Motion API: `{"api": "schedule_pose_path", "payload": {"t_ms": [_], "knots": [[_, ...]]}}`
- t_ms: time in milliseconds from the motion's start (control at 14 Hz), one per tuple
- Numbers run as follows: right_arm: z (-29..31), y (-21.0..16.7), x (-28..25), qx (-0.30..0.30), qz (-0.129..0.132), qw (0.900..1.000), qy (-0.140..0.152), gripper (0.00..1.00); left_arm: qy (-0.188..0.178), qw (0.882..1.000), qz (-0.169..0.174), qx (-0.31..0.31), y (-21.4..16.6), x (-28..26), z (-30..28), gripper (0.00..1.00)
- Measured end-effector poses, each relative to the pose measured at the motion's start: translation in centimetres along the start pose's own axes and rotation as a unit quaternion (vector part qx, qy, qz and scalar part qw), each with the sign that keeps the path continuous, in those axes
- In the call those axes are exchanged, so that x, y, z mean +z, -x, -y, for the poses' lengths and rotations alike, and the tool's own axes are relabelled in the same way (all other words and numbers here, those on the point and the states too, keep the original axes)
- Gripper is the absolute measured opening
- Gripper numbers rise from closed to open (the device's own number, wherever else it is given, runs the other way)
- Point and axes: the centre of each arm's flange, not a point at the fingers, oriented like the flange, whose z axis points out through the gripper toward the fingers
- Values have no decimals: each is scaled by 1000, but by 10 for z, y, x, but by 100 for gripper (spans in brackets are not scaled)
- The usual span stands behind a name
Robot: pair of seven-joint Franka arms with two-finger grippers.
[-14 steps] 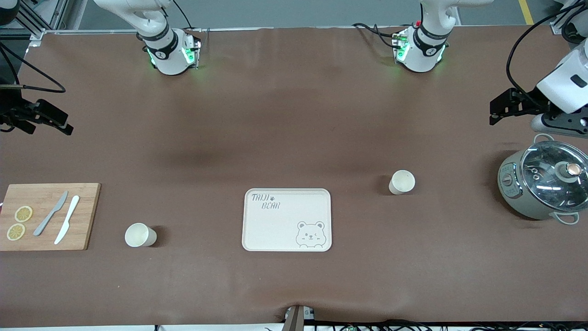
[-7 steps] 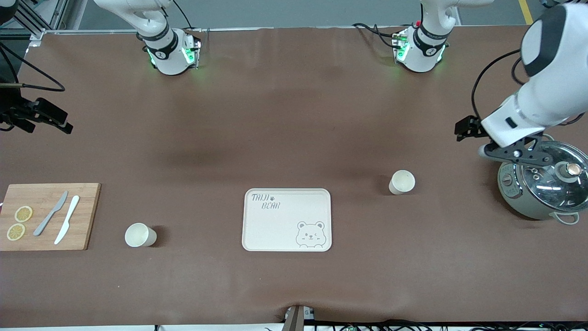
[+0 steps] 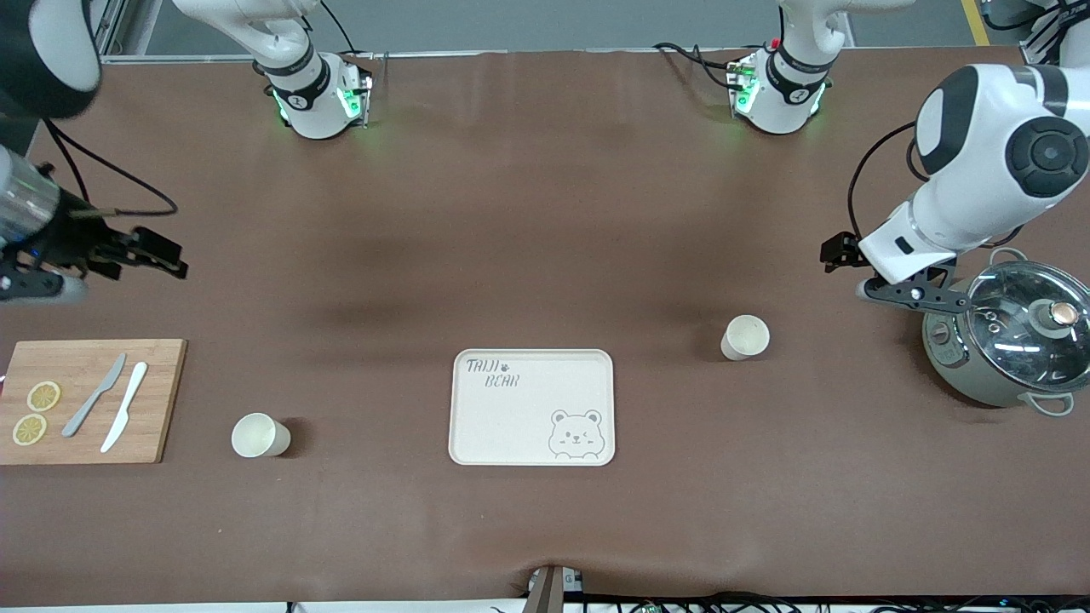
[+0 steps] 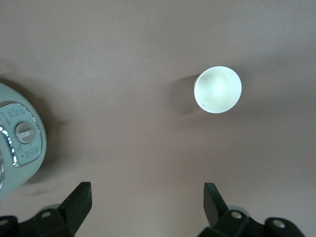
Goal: Place white IKEA cup upright on tray with both arms
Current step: 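Reach the left gripper to one cup while the right gripper reaches another, then lower both grippers around the white cups and close them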
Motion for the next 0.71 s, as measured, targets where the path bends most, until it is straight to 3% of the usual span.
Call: {"api": "schedule_pose_path", "payload": {"t_ms": [143, 714], "knots": [[10, -18, 27, -7, 10, 1000, 2, 100, 1, 1000, -4, -6, 7, 24, 9, 100], [15, -94, 119, -10, -74, 997, 7, 100, 2, 1000, -22, -6, 26, 94, 10, 100]]}}
